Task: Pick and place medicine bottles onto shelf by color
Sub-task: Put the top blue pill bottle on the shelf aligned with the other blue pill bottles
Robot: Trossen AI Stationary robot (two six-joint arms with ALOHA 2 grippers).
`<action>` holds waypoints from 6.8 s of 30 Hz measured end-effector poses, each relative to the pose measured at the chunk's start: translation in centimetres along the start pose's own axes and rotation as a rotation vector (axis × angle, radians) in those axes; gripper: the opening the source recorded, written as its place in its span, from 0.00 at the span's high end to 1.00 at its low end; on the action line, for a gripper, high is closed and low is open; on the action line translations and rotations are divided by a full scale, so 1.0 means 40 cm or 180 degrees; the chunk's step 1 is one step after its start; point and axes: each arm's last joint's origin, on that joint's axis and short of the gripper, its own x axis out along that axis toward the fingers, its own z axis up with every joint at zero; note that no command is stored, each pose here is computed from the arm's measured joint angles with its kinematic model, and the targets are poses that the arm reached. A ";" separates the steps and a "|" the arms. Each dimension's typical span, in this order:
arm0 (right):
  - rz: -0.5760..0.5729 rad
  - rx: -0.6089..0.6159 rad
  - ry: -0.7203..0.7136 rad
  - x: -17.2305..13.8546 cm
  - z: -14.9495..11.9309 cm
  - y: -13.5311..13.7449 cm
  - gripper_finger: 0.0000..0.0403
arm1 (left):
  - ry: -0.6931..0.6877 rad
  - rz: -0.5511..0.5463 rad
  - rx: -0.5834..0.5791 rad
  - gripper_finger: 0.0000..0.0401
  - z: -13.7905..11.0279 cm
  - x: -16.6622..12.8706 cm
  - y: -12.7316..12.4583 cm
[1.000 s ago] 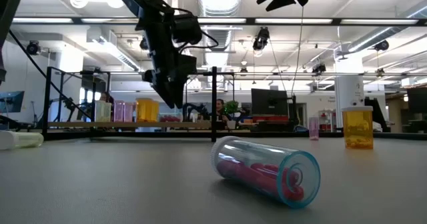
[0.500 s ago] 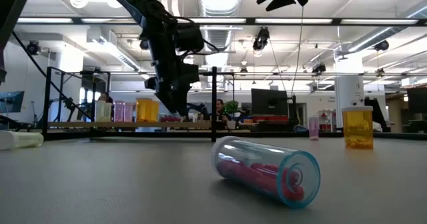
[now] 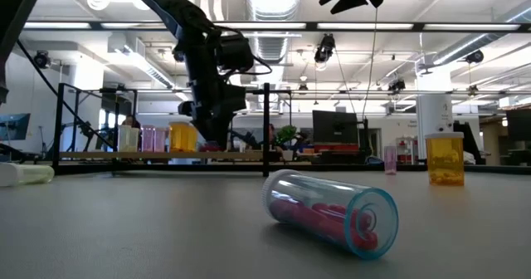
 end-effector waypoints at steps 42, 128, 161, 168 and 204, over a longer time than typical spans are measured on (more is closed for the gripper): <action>0.0001 0.0000 -0.0001 0.000 0.000 0.000 0.42 | -0.3369 -0.0104 -0.0902 0.80 -0.229 -0.049 -0.036; -0.0001 0.0001 -0.0001 0.000 0.000 0.000 0.42 | -0.3579 0.0220 -0.0670 0.74 -0.316 0.119 -0.061; -0.0001 0.0001 0.0000 0.000 0.000 0.000 0.42 | -0.3492 0.0526 -0.0779 0.72 -0.303 0.130 -0.040; 0.0000 0.0000 0.0001 0.000 0.000 0.000 0.42 | -0.3468 0.0439 -0.0866 0.72 -0.307 0.132 -0.044; 0.0001 0.0000 0.0001 0.000 0.000 0.000 0.42 | -0.3951 0.0475 -0.0742 0.66 -0.265 -0.007 -0.033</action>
